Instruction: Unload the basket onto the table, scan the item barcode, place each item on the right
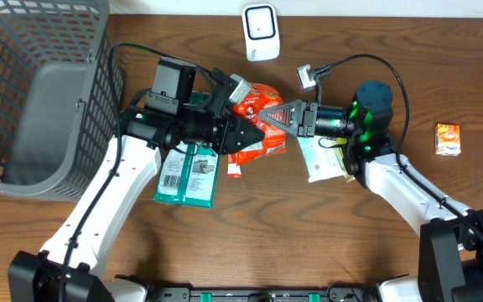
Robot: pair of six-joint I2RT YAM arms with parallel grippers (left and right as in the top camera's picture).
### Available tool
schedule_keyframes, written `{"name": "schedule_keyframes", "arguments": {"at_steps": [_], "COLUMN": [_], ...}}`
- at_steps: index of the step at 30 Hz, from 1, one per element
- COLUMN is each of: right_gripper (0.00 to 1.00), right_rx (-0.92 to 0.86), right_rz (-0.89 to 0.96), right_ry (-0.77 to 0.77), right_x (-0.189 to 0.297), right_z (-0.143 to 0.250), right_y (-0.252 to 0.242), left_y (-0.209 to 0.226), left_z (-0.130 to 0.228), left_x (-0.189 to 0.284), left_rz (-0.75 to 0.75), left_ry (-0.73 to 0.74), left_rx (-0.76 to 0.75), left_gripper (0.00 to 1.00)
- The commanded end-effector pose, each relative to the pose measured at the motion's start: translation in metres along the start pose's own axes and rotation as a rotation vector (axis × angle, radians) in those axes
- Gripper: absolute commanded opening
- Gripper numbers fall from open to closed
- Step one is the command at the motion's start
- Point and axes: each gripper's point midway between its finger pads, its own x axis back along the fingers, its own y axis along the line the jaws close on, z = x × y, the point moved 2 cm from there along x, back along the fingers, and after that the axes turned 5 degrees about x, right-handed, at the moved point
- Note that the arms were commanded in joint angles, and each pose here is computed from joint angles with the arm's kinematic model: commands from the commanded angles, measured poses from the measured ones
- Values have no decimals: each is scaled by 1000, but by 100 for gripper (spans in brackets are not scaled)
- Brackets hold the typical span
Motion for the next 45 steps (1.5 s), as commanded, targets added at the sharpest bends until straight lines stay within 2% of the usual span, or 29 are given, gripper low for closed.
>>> {"name": "schedule_keyframes", "arguments": {"at_steps": [1, 5, 9, 10, 11, 12, 15, 19, 20, 23, 24, 27, 28, 31, 39, 42, 45], "right_gripper": [1, 2, 7, 9, 13, 19, 32, 56, 57, 57, 56, 52, 50, 49, 48, 47, 47], "right_rx": [50, 82, 93, 109, 119, 138, 177, 254, 266, 257, 241, 211, 196, 160, -7, -31, -64], "right_rz": [-7, 2, 16, 21, 24, 31, 47, 70, 80, 110, 133, 171, 196, 255, 645, 747, 949], "right_ry": [-9, -23, -47, -53, -58, -66, -82, -103, -107, -122, -126, -118, -103, -72, 78, 113, 186], "right_x": [-3, -3, -1, 0, 0, 2, 6, 15, 18, 28, 34, 43, 46, 48, 63, 64, 75], "right_z": [-2, -4, -9, -10, -11, -13, -17, -23, -24, -28, -28, -25, -20, -8, 54, 65, 82], "right_y": [10, 9, 7, 6, 5, 4, 1, -4, -6, -14, -21, -34, -42, -58, -124, -129, -133], "left_y": [-6, -6, -6, -6, -6, -6, -6, -6, -6, -6, -6, -4, 4, 18, 25, 12, -1], "left_z": [-4, -4, -4, -5, -5, -5, -5, -5, -5, -5, -7, -10, -13, -19, -42, -61, -81], "left_x": [0, 0, 0, 0, 0, 0, 0, 0, 0, 0, 1, 2, 4, 10, 62, 89, 115], "left_rz": [27, 27, 27, 26, 27, 26, 26, 26, 26, 27, 27, 18, -28, -122, -534, -625, -716], "left_ry": [-10, -9, -8, -11, -13, -13, -13, -13, -13, -11, -19, -30, -46, -77, -99, -151, -219], "left_rx": [-34, -34, -31, -35, -36, -36, -20, -19, -19, -15, -26, -5, 69, 137, 166, 142, 108], "left_gripper": [29, 29, 29, 21, 15, 13, 12, 12, 12, 12, 7, 7, 7, 7, 7, 7, 7]}}
